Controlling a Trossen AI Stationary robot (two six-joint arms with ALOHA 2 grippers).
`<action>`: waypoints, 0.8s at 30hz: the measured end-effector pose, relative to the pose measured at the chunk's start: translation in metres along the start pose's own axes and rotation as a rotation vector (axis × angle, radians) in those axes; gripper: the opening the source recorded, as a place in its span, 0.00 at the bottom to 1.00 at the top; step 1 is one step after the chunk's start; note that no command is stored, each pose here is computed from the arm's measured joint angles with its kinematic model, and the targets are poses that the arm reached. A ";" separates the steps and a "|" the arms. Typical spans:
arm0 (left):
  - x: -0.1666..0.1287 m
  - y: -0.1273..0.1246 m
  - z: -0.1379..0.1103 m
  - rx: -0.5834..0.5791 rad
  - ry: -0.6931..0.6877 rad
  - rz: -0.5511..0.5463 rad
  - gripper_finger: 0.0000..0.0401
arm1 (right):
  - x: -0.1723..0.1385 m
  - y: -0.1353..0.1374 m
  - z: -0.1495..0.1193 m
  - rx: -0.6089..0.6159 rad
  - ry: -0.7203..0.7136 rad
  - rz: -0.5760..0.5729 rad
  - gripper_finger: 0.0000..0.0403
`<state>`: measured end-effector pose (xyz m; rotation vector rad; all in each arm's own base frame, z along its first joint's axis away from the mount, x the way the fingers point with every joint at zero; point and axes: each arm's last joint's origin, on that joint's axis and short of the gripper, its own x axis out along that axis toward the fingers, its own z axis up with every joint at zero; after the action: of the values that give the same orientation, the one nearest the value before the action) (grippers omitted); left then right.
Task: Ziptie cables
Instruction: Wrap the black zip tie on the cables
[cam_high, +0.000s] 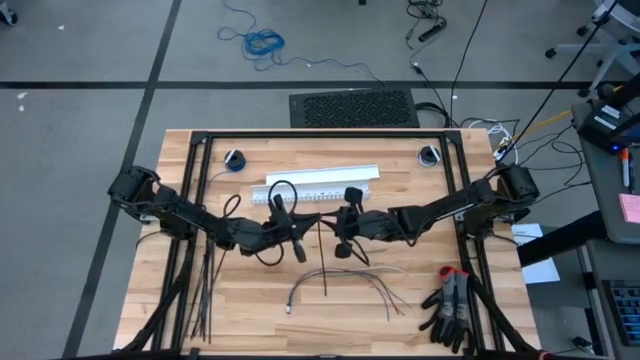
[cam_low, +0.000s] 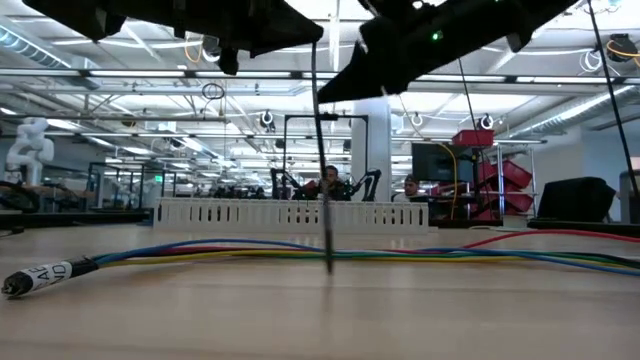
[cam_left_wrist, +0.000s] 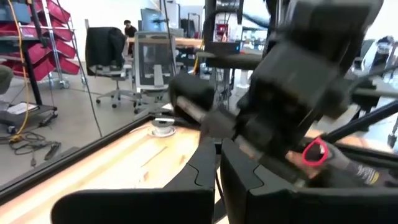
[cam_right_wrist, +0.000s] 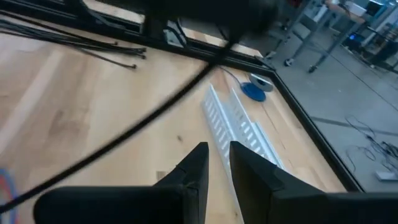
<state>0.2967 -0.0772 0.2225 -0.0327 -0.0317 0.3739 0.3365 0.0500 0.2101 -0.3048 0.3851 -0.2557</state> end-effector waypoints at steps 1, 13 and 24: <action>0.000 0.000 -0.001 0.005 0.006 0.000 0.03 | -0.003 -0.001 0.002 0.004 0.001 0.019 0.15; 0.000 0.000 -0.002 0.013 0.018 0.001 0.03 | -0.012 -0.021 -0.012 0.213 -0.140 0.242 0.15; 0.003 0.004 -0.001 0.007 0.011 0.015 0.03 | -0.002 -0.020 -0.024 0.300 -0.244 0.342 0.15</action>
<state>0.2978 -0.0730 0.2211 -0.0279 -0.0189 0.3886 0.3219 0.0266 0.1961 0.0282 0.1495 0.0612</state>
